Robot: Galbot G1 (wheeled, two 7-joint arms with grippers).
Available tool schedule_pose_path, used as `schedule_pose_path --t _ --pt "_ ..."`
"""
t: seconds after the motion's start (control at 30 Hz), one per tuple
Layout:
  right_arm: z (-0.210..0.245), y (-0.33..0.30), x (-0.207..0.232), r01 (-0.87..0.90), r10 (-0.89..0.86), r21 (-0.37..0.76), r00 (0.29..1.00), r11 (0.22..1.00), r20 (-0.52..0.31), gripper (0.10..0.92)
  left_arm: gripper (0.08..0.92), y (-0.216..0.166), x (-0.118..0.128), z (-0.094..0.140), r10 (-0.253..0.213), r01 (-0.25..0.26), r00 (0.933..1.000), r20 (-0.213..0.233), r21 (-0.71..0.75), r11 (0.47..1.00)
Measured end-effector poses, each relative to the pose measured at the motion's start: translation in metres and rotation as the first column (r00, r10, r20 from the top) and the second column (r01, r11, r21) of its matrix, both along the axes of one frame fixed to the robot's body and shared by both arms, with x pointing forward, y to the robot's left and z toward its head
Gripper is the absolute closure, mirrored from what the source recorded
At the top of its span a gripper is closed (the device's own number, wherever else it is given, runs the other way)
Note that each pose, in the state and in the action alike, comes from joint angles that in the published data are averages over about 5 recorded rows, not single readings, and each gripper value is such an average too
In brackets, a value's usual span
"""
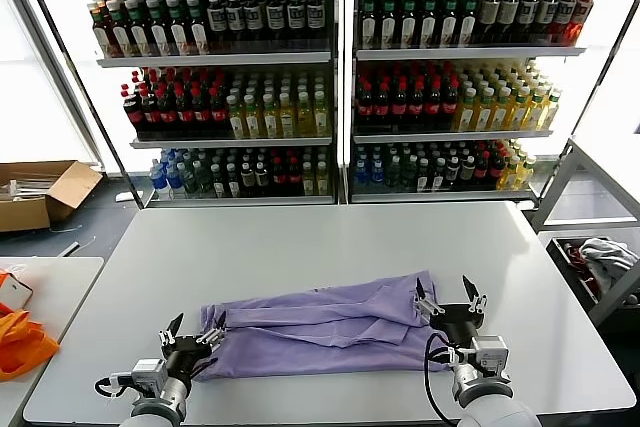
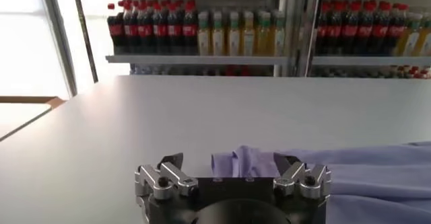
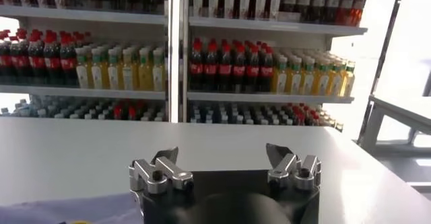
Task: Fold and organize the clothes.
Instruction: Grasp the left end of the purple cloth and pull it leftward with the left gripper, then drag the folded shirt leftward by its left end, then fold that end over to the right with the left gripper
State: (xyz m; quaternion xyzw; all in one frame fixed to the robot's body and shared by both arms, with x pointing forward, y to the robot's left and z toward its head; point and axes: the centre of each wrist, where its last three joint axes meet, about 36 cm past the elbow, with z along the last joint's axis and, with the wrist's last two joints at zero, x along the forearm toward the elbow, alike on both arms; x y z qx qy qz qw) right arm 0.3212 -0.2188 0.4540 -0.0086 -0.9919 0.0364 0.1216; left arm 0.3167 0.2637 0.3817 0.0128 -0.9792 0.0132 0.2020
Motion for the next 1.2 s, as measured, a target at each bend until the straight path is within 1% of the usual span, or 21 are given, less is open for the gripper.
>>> schedule_pose_path --t 0.13,0.23,0.4,0.7,0.83,1.0,1.1,1.2 --pt "0.001 0.0 -0.001 0.0 0.0 0.003 1.0 1.0 0.002 0.2 0.185 -0.004 -0.003 -0.005 0.003 -0.004 0.9997 -0.023 -0.018 1.0" --pt "0.001 0.001 -0.001 -0.001 0.001 0.006 1.0 1.0 0.004 0.2 0.239 -0.006 -0.005 -0.01 0.0 -0.002 0.9991 -0.041 -0.03 1.0" --pt "0.004 0.001 0.002 -0.005 0.005 0.008 1.0 1.0 0.013 0.2 0.385 -0.008 -0.005 -0.016 -0.009 0.007 0.9983 -0.058 -0.039 0.999" --pt "0.005 0.0 0.01 -0.011 0.011 0.009 1.0 1.0 0.022 0.2 0.645 -0.003 -0.002 -0.022 -0.027 0.025 0.9978 -0.06 -0.039 0.999" --pt "0.005 -0.001 0.014 -0.01 0.01 0.009 1.0 1.0 0.026 0.2 0.74 0.001 -0.002 -0.024 -0.032 0.03 0.9977 -0.06 -0.031 0.999" --pt "0.007 -0.002 0.02 -0.012 0.012 0.012 0.999 1.0 0.033 0.2 0.88 0.011 -0.001 -0.023 -0.029 0.029 0.9985 -0.046 0.0 1.0" --pt "0.008 -0.002 0.023 -0.013 0.012 0.014 0.999 1.0 0.038 0.2 0.893 0.02 0.002 -0.017 -0.017 0.018 0.9995 -0.026 0.021 1.0" --pt "0.008 -0.001 0.026 -0.014 0.013 0.018 0.999 1.0 0.041 0.2 0.893 0.037 0.005 -0.005 0.005 -0.005 1.0 0.008 0.051 0.999"
